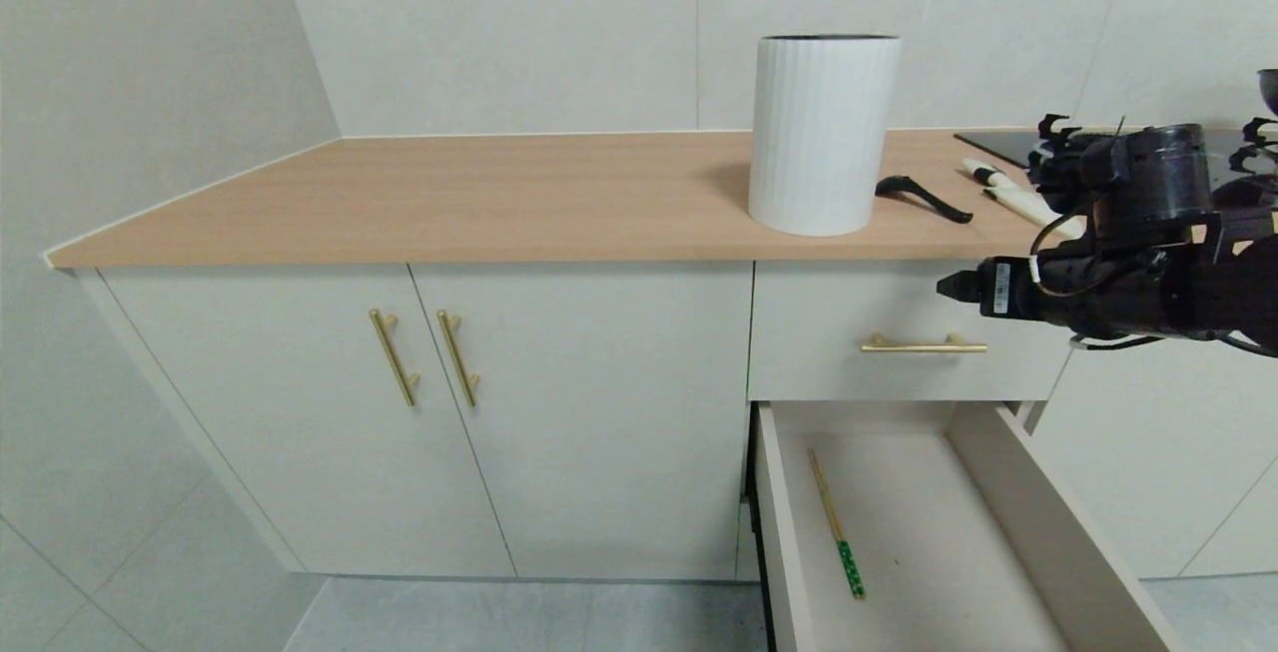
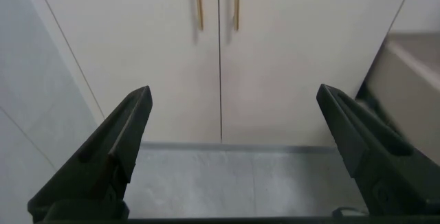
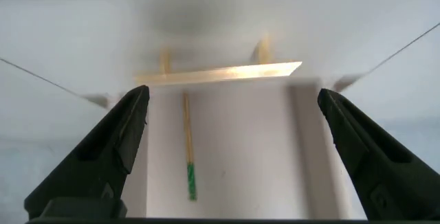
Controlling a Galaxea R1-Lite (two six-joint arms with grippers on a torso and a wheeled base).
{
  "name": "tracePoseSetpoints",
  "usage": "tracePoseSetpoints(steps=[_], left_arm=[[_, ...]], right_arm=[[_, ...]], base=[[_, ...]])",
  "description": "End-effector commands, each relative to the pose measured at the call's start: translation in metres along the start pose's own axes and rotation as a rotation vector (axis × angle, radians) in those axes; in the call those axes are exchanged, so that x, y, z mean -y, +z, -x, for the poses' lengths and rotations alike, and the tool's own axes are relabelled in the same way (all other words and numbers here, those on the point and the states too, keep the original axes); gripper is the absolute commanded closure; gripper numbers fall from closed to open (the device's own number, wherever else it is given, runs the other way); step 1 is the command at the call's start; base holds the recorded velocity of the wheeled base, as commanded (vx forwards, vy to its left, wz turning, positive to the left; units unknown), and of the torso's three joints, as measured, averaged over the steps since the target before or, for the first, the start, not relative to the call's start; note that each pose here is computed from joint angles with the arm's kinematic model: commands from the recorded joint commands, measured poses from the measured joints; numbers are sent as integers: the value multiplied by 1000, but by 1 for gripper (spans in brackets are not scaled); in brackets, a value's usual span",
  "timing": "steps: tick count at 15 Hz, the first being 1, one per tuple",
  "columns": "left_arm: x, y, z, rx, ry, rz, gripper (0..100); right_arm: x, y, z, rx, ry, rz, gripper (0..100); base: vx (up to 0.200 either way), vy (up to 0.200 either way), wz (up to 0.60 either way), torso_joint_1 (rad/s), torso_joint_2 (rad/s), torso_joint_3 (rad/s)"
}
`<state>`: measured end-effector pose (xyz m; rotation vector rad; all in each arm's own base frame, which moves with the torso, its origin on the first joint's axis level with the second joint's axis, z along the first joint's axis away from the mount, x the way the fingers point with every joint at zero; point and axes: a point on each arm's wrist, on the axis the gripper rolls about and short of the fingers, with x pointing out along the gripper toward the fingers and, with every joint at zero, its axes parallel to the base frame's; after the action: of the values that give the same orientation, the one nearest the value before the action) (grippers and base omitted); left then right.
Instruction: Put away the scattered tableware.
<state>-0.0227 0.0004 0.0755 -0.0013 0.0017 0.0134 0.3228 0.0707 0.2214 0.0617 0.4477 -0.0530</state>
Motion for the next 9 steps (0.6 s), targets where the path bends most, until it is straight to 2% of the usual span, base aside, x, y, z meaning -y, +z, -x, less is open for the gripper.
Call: tracePoseSetpoints(steps=[1,3,9], left_arm=[[0,0,0,-1,0,0,0],[0,0,0,-1,0,0,0],[0,0,0,-1,0,0,0]], right_arm=[[9,-1,9,23,-3,4,0],[10,-1,7,59,-1,12,0],[9,-5,2,50,-2,27,0]], base=[[0,0,0,154,-525,-295],[0,0,0,176,-476,-295],[0,0,0,189,-476,-283]])
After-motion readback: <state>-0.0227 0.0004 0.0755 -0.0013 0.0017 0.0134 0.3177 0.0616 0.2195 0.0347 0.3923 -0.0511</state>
